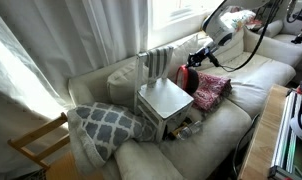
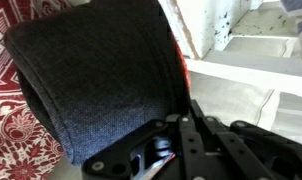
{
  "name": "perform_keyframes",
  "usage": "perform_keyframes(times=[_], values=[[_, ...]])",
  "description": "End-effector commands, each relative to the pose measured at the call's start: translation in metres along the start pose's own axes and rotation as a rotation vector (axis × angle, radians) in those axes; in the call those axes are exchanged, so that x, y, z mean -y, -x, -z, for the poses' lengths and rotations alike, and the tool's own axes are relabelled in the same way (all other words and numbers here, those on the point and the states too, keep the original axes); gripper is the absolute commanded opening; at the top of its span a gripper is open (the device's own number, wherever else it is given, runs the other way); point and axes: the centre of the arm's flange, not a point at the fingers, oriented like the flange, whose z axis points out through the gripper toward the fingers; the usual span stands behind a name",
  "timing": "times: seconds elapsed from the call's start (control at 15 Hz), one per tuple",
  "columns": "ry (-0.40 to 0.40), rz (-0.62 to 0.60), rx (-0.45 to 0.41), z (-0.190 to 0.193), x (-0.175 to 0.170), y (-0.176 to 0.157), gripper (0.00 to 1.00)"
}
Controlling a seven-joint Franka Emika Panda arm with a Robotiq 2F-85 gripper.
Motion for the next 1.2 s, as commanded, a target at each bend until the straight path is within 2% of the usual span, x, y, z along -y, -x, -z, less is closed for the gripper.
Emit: perform_keyframes(times=[0.0, 0.33, 0.73, 1.13], values=[[0.059, 0.066, 0.014, -0.006, -0.03, -0.008, 0.01], [0.205, 0.136, -0.013, 0.017, -0.037, -0.02, 0.01], [0.48, 0.266, -0.015, 0.041, -0.042, -0.029, 0.01], [0.739, 0.364, 0.05, 0.05, -0.044, -0.028, 0.01]])
